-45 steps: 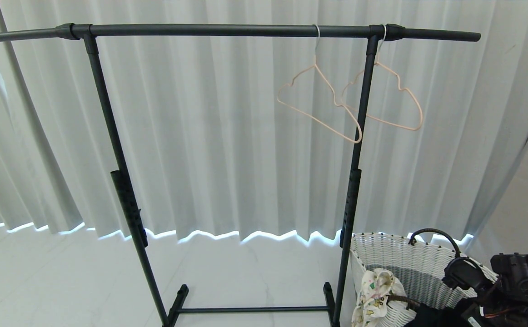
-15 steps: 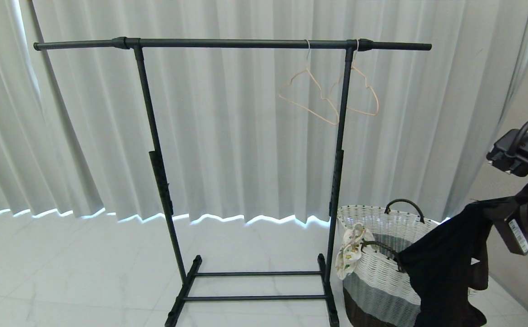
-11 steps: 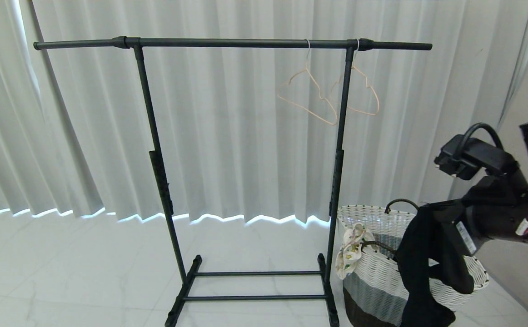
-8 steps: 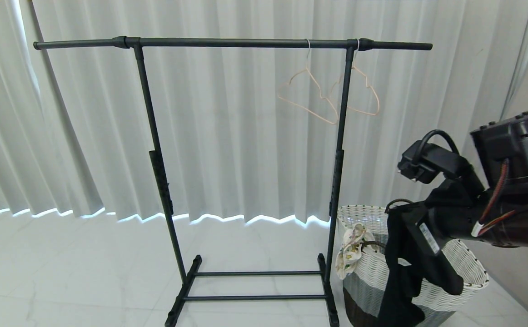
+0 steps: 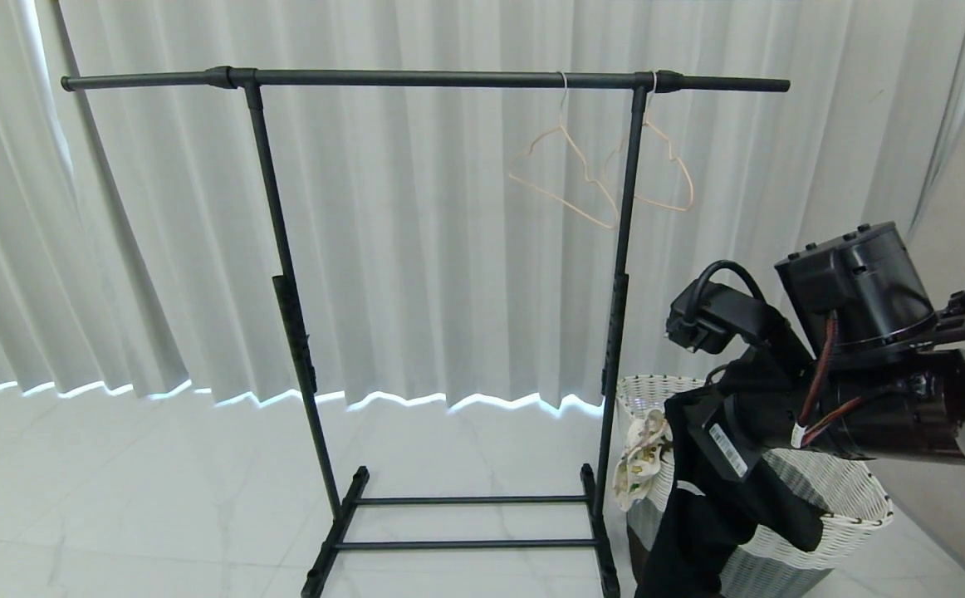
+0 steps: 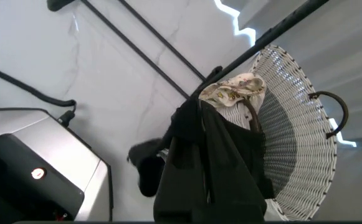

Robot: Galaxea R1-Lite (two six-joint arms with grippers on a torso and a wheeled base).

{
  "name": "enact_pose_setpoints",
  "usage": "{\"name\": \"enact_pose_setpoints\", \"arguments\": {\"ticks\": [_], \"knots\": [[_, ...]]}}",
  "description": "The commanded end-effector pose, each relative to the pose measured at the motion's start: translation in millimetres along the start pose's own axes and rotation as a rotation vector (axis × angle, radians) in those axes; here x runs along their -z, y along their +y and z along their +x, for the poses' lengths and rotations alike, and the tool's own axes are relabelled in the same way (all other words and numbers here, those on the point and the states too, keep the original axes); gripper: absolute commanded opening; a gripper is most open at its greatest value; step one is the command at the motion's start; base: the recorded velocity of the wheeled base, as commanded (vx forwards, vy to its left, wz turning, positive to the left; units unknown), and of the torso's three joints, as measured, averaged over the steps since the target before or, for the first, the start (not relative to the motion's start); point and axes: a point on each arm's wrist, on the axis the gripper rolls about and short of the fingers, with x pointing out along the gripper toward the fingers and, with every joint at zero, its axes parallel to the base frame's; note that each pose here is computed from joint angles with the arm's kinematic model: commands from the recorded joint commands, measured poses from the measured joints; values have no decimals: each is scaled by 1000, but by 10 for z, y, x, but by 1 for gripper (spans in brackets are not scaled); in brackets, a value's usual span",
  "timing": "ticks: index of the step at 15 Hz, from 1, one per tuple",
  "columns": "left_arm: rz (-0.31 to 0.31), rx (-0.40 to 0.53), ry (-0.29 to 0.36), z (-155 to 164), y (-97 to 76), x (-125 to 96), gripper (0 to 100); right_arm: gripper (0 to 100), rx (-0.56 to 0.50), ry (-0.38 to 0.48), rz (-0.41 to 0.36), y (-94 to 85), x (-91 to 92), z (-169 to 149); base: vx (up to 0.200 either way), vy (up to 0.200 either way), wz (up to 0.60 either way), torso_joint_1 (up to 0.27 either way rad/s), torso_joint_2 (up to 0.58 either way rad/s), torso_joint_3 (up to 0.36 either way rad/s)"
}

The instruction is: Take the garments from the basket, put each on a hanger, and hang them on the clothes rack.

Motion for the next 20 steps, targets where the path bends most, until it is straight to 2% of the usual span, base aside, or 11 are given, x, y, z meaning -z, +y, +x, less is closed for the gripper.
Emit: {"name": "enact_pose_setpoints", "arguments": {"ticks": [1,3,5,7,10,12,14,15,16,17,20], "knots": [[-38,245,145,529,69,-520,100,0,-1,-7,1,2,-27,3,0,0,0,0,0,0],[-70,297,228,996,148,-766,100,0,2,-33,4,-9,-95,-24,0,0,0,0,0,0],[-101,388,335,1549,133,-840,100,0,-2,-48,0,7,-135,-42,0,0,0,0,0,0],[-92,418,446,1973,-60,-737,100,0,-1,-57,3,-2,-160,-48,0,0,0,0,0,0],[-30,465,498,2443,-543,-626,100,0,-2,-79,6,-10,-235,-48,0,0,0,0,0,0],[27,475,596,2551,-950,-328,100,0,-5,-89,10,-14,-278,-33,0,0,0,0,0,0],[43,555,660,2496,-1332,-102,100,0,-46,-104,12,-9,-301,-39,0,0,0,0,0,0],[42,568,666,2510,-1396,-62,100,0,-57,-102,11,-5,-296,-37,0,0,0,0,0,0],[43,584,671,2605,-1549,101,100,0,-77,-109,9,5,-301,-50,0,0,0,0,0,0],[42,586,664,2659,-1607,178,100,0,-84,-112,10,7,-302,-50,0,0,0,0,0,0],[69,590,718,2731,-1699,414,100,0,-138,-108,19,24,-281,-37,0,0,0,0,0,0]]}}
